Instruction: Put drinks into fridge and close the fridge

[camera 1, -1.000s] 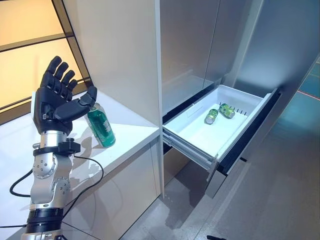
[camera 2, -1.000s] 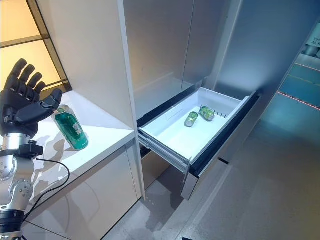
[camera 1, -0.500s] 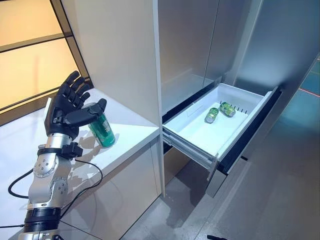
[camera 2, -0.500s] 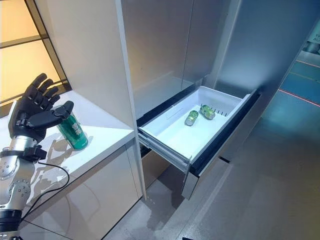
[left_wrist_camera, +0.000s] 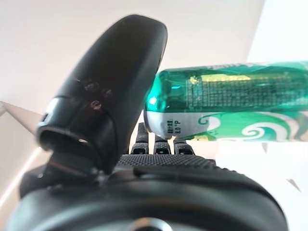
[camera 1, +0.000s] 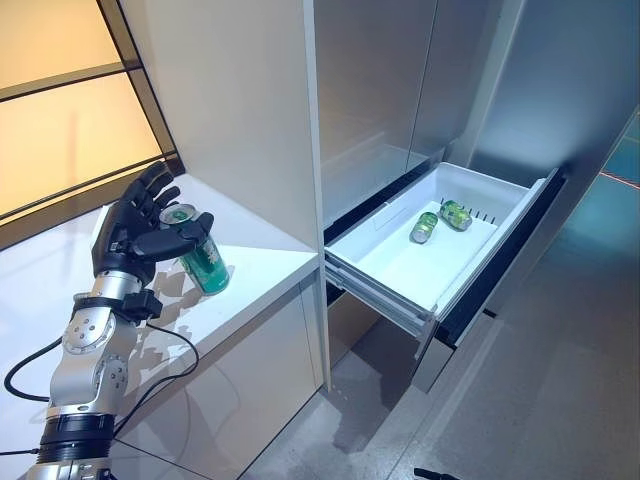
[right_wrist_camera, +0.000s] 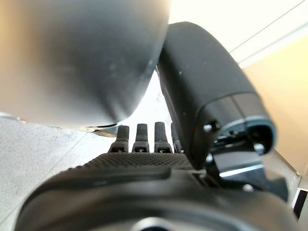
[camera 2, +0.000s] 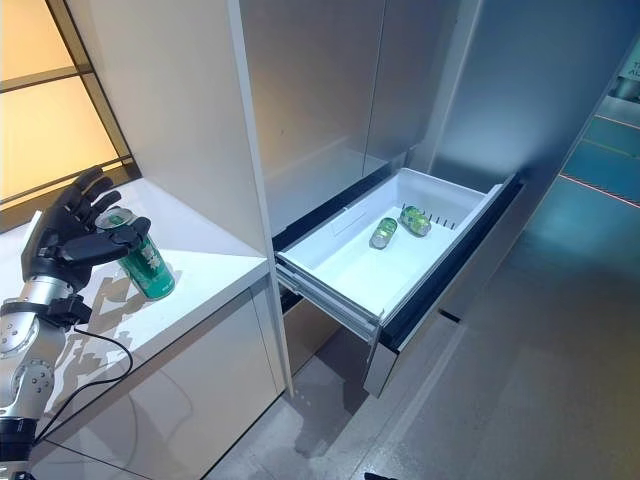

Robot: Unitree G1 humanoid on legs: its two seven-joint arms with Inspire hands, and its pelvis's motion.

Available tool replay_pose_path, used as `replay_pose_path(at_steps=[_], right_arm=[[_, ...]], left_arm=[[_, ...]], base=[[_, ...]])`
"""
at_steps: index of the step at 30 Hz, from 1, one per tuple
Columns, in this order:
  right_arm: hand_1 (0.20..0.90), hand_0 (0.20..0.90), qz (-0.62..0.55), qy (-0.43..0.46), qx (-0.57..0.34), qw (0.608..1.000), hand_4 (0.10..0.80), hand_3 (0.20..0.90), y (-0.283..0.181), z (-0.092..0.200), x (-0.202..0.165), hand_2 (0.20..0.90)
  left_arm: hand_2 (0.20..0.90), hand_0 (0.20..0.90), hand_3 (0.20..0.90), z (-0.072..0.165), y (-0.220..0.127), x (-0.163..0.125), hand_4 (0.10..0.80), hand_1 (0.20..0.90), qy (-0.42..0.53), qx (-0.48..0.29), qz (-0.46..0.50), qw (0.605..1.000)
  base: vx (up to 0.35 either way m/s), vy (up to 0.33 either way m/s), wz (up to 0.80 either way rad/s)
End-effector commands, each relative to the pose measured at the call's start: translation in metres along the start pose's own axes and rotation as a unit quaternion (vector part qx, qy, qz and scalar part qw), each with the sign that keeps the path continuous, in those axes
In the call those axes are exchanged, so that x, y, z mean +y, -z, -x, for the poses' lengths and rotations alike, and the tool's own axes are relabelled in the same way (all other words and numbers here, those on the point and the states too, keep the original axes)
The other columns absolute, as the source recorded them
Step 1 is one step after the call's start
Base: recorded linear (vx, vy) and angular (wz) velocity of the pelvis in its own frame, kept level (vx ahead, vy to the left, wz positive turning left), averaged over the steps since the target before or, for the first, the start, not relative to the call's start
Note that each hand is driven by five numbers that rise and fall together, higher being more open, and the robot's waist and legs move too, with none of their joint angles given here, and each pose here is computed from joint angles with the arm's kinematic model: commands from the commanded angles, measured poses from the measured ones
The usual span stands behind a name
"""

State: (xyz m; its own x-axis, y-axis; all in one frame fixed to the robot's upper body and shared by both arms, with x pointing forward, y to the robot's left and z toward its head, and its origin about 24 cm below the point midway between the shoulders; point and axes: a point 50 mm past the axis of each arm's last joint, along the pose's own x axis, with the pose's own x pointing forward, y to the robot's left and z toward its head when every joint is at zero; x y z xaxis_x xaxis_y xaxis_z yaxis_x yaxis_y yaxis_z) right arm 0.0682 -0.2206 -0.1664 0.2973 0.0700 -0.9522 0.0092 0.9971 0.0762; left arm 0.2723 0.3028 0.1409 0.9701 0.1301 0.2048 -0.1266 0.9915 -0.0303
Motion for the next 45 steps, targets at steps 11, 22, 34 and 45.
replay_pose_path(at_steps=[11,22,34,45], right_arm=[[0.900,0.900,0.004,-0.004,0.004,1.000,0.800,0.900,-0.0043,0.0000,-0.0036,0.900],[0.900,0.900,0.002,-0.004,0.007,1.000,0.800,0.900,-0.0016,0.0005,-0.0040,0.900],[0.900,0.900,-0.003,-0.002,0.009,1.000,0.800,0.900,0.0016,0.0009,-0.0040,0.900],[0.900,0.900,-0.002,0.000,0.010,1.000,0.800,0.900,0.0031,0.0012,-0.0045,0.900]], left_arm=[[0.900,0.900,0.900,-0.0210,-0.0603,-0.0024,0.800,0.900,0.017,-0.123,-0.044,0.991],[0.900,0.900,0.900,-0.0243,-0.0605,-0.0006,0.800,0.900,0.005,-0.120,-0.042,0.992],[0.900,0.900,0.900,-0.0265,-0.0592,0.0042,0.800,0.900,-0.021,-0.125,-0.031,0.991],[0.900,0.900,0.900,-0.0274,-0.0558,0.0049,0.800,0.900,-0.027,-0.118,-0.029,0.992]], base=[[0.000,0.000,0.00],[0.000,0.000,0.00],[0.014,0.008,-0.03],[0.000,0.000,0.00]])
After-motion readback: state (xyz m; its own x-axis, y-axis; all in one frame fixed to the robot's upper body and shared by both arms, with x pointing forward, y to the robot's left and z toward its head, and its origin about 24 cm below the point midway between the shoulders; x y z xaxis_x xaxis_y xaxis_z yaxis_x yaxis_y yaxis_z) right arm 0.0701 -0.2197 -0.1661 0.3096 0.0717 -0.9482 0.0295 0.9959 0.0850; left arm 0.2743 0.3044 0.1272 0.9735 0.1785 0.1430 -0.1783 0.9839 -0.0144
